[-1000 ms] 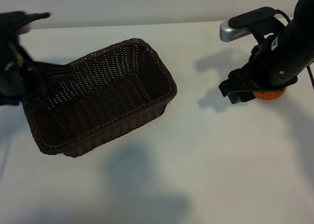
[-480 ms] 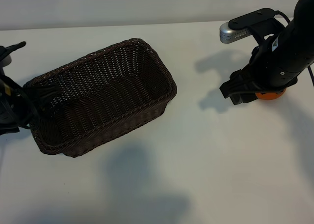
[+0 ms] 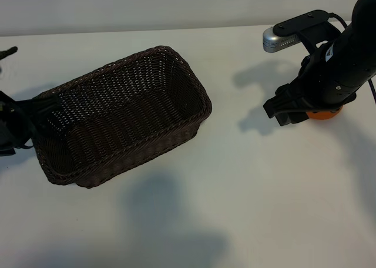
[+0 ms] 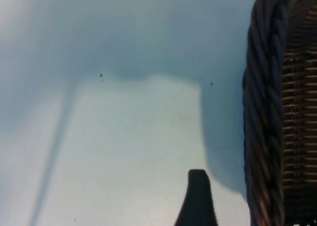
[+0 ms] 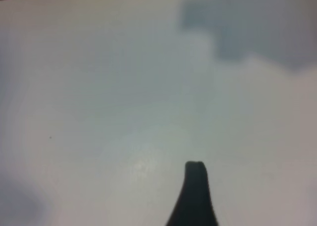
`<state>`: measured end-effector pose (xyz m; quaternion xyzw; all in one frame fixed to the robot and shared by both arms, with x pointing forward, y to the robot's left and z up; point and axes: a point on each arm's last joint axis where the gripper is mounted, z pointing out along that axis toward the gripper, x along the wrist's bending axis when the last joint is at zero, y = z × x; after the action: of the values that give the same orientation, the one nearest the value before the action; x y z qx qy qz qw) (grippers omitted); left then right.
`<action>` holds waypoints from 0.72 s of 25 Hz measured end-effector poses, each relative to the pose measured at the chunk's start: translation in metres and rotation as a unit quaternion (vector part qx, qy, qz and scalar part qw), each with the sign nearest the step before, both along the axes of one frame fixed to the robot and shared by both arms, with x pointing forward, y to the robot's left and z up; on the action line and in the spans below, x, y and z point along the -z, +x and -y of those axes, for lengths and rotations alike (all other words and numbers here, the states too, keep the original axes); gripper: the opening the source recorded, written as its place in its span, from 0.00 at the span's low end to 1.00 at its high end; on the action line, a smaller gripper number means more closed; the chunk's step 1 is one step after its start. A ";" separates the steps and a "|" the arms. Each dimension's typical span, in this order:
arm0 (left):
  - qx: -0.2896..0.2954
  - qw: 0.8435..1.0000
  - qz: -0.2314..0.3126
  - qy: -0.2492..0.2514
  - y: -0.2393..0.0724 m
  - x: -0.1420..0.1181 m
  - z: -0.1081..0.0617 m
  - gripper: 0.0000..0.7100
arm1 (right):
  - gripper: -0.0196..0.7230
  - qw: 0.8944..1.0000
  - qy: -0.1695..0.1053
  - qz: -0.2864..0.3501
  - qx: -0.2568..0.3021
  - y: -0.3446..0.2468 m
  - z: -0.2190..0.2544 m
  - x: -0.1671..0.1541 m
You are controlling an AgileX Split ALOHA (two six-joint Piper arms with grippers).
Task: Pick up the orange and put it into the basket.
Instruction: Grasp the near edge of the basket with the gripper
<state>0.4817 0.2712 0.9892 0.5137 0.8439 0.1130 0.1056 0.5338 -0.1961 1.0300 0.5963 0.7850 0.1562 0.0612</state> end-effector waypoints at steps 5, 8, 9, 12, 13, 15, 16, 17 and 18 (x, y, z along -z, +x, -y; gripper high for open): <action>0.004 1.000 -0.020 -0.014 0.011 0.022 0.005 0.82 | 0.78 1.000 0.000 -0.001 0.000 0.000 0.000 0.000; 0.007 0.999 -0.026 -0.030 0.017 0.034 0.009 0.82 | 0.78 1.000 -0.001 -0.002 0.000 0.000 0.000 0.000; 0.007 0.999 -0.031 -0.034 0.019 0.038 0.011 0.82 | 0.78 1.000 -0.001 -0.003 0.000 -0.001 0.000 0.000; 0.015 0.998 -0.043 -0.046 0.023 0.050 0.014 0.82 | 0.78 1.000 -0.002 -0.006 -0.001 -0.001 0.000 0.000; 0.017 0.998 -0.049 -0.047 0.024 0.054 0.015 0.82 | 0.78 1.000 -0.002 -0.007 -0.001 -0.001 0.000 0.000; 0.020 0.997 -0.057 -0.046 0.025 0.060 0.015 0.82 | 0.78 1.000 -0.002 -0.007 -0.001 -0.001 0.000 0.000; 0.021 0.997 -0.060 -0.046 0.025 0.062 0.015 0.82 | 0.78 1.000 -0.002 -0.007 -0.001 -0.001 0.000 0.000; 0.021 0.997 -0.061 -0.046 0.026 0.063 0.015 0.82 | 0.78 1.000 -0.002 -0.007 -0.001 -0.001 0.000 0.000; 0.021 0.997 -0.062 -0.046 0.026 0.064 0.015 0.82 | 0.78 1.000 -0.002 -0.007 -0.001 -0.001 0.000 0.000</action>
<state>0.5081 0.2558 0.9249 0.5320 0.8421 0.0398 0.0792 0.5326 -0.1964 1.0296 0.5967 0.7861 0.1508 0.0570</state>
